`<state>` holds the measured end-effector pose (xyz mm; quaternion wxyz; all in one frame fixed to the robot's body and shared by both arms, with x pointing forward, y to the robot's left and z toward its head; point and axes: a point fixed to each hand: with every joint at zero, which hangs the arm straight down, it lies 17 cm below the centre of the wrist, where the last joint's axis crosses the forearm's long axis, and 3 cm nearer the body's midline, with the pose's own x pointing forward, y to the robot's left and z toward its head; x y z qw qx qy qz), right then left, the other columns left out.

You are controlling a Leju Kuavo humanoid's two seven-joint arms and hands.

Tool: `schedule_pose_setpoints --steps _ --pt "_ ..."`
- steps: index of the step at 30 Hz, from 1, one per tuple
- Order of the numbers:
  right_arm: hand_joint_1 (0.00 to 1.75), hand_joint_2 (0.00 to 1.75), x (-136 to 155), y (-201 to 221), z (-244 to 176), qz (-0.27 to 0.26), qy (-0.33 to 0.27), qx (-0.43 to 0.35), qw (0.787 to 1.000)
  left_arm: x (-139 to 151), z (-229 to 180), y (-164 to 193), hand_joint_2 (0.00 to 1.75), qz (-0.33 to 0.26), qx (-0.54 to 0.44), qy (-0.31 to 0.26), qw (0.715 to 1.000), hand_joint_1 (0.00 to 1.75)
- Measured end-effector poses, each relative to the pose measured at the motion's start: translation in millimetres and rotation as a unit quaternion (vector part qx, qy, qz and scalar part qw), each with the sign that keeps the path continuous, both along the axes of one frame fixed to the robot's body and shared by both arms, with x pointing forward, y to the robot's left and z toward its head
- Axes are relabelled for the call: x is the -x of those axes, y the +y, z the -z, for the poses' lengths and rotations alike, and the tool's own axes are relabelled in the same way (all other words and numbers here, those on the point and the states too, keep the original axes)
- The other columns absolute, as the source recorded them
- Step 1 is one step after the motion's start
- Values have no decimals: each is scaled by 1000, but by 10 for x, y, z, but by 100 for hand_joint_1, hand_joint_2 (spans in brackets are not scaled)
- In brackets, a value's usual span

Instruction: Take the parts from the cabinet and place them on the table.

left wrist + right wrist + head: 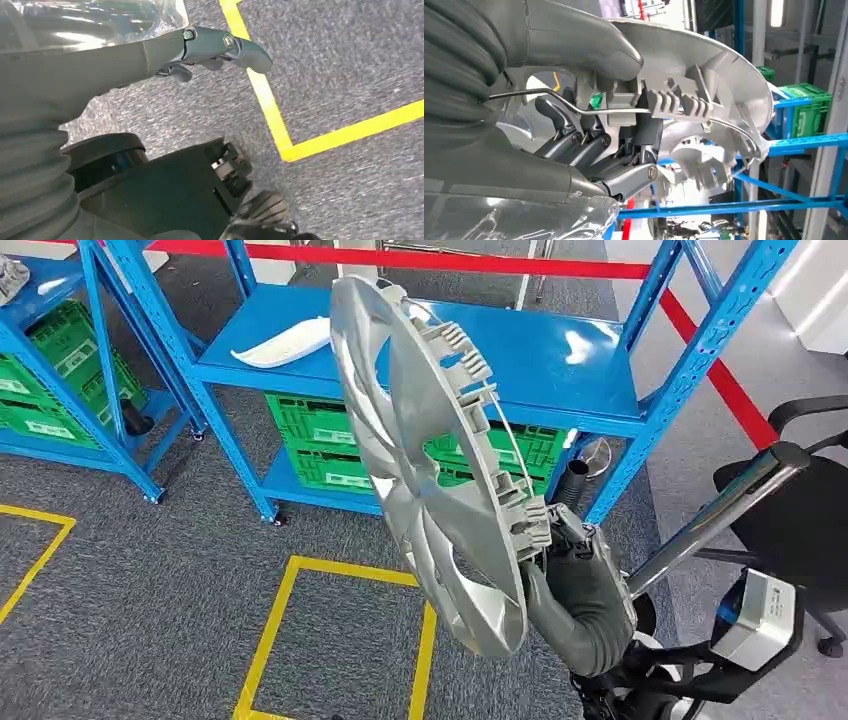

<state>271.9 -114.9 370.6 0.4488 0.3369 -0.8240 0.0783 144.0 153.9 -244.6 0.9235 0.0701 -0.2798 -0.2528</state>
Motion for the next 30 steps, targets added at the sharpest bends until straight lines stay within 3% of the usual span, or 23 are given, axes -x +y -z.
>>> schedule_pose_setpoints --steps 30 --pt "175 175 -22 2 58 3 11 5 1000 -11 -9 -33 175 -6 5 1 1000 0"
